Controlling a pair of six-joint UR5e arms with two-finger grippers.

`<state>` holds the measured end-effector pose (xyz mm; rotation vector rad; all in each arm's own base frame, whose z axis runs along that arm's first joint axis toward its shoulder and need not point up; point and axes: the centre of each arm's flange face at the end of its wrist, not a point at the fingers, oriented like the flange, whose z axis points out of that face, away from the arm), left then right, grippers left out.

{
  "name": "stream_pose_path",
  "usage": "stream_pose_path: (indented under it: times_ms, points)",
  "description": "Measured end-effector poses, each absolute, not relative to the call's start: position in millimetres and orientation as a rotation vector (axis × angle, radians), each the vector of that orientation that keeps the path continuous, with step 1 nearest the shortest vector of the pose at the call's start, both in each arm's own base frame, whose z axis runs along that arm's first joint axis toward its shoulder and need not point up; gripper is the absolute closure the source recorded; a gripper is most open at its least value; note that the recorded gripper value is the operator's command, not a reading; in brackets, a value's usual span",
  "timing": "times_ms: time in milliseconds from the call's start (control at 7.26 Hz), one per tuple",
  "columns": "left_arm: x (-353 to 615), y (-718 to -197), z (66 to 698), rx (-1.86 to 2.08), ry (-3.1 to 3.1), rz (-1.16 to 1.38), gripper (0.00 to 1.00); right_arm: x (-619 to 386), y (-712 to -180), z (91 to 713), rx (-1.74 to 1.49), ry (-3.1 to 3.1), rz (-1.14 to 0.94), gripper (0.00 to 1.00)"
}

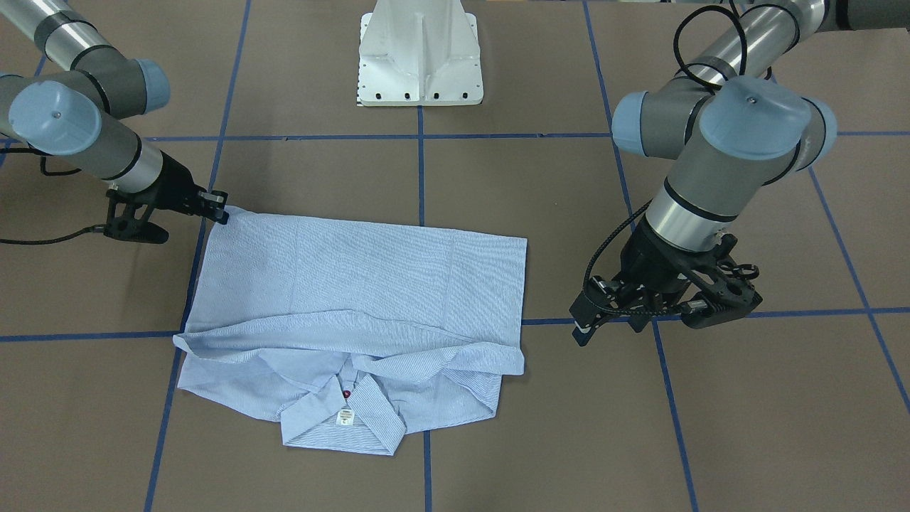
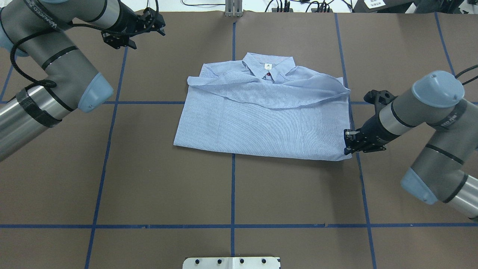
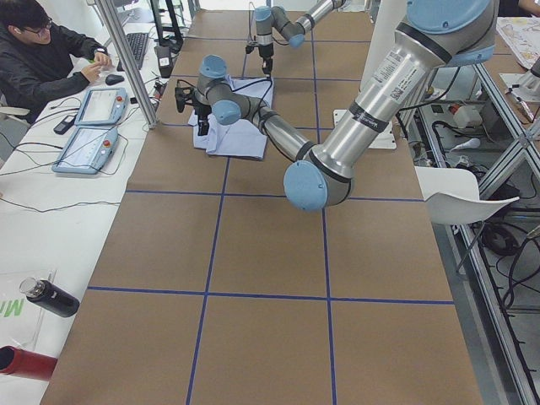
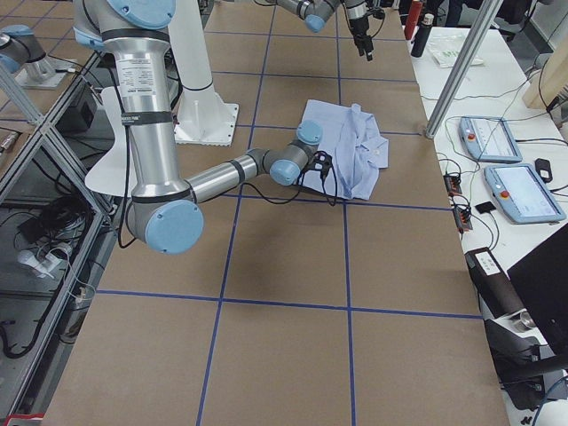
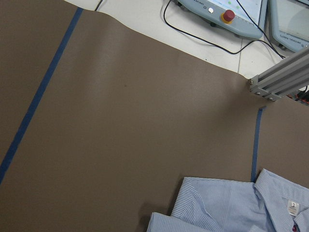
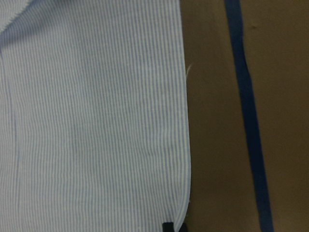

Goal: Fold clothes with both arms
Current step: 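Drag the folded shirt with the right gripper toward the robot, rotating it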

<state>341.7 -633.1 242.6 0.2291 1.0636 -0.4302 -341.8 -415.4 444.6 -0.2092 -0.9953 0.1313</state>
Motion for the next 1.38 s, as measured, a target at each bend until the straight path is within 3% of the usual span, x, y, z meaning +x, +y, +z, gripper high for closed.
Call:
stream_pose_path:
  times_ms: [413,1101,1239,1377]
  points:
    - [334.5,-622.8,241.8,0.236,1.075,-0.427,0.0,-329.5,-324.8,431.0,-0.32,-1.024,-0.014,1.0]
    - [330.3,-609.8,238.3,0.244,1.092,-0.416,0.0,-356.6,-229.1,436.9,-0.493,-0.98,-0.217,1.0]
    - [329.0,-607.8,237.5,0.246,1.095,-0.415,0.0,-356.4,-218.5,441.8,-0.511,-0.964,-0.232,0.77]
    - [327.1,-605.3,237.1,0.249,1.098,-0.415,0.0,-356.4,-212.0,445.1,-0.524,-0.954,-0.24,0.01]
